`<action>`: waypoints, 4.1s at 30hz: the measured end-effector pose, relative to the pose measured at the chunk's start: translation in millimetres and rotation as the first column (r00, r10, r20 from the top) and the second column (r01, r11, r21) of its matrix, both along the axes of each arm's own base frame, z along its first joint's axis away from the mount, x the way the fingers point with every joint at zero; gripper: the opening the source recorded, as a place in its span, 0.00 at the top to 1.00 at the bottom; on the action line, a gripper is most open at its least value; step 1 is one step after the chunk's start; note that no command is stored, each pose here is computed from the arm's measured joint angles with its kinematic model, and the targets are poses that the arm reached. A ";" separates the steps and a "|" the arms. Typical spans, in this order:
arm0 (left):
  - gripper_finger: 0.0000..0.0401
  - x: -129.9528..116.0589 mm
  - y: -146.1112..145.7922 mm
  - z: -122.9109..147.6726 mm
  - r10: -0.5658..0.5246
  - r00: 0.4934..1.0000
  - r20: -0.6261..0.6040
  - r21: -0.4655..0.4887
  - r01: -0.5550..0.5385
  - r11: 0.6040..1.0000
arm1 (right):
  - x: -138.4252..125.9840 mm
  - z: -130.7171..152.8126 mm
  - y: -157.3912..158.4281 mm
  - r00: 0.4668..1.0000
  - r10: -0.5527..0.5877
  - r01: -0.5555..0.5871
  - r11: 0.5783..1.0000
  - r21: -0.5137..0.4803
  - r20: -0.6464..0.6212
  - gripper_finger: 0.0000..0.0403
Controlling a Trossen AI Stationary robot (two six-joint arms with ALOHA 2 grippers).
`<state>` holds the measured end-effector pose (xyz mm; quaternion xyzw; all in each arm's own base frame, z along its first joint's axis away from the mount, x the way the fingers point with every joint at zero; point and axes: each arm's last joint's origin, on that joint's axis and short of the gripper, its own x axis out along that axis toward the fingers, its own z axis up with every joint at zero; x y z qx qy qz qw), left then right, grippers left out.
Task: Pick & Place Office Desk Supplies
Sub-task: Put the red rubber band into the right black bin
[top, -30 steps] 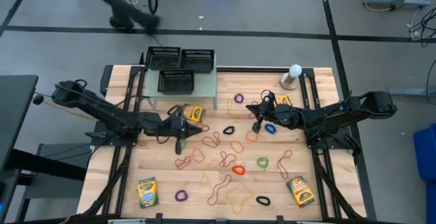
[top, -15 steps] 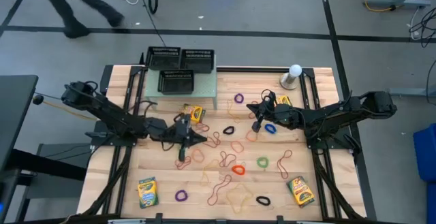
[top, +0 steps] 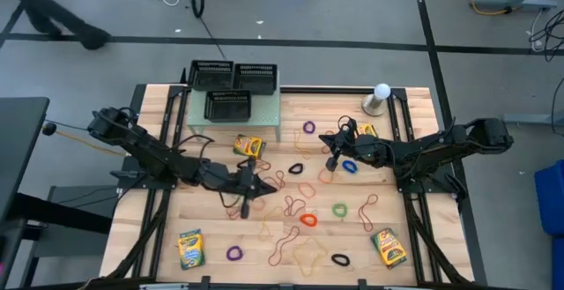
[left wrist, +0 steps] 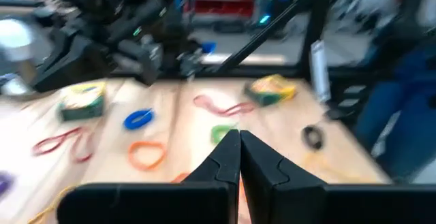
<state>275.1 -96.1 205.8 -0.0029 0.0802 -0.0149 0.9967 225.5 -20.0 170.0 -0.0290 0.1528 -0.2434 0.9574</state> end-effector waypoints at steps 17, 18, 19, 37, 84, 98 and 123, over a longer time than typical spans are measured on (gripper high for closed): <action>0.97 30.7 3.1 -39.1 0.068 0.946 -0.316 -0.019 -0.078 0.997 | 0.0 0.0 0.0 1.000 0.000 0.000 1.000 0.000 0.000 0.96; 0.97 31.1 3.5 -42.9 0.087 0.940 -0.328 -0.007 -0.095 0.995 | 0.0 0.0 0.0 1.000 0.000 0.000 1.000 0.000 0.000 0.96; 0.97 31.2 2.9 -45.1 0.099 0.938 -0.332 0.001 -0.105 0.994 | 0.0 0.0 0.0 1.000 0.000 0.000 1.000 0.000 0.000 0.96; 0.71 21.8 8.6 -60.3 0.219 0.858 -0.465 0.063 -0.215 0.975 | 0.0 0.0 0.0 1.000 0.000 0.000 1.000 0.000 0.000 0.96; 0.54 80.7 19.9 -75.5 0.252 0.750 -0.612 0.174 -0.183 0.968 | -0.4 -1.1 0.0 1.000 0.000 0.000 1.000 0.001 -0.013 0.96; 0.54 85.8 30.9 -95.5 0.288 0.714 -0.638 0.199 -0.209 0.957 | -0.5 -1.4 0.0 1.000 0.000 0.000 1.000 0.001 -0.015 0.96; 0.98 64.1 18.7 -66.8 0.138 0.662 -0.737 0.143 -0.048 0.989 | -0.5 -1.3 0.0 1.000 0.000 0.000 1.000 0.001 -0.015 0.96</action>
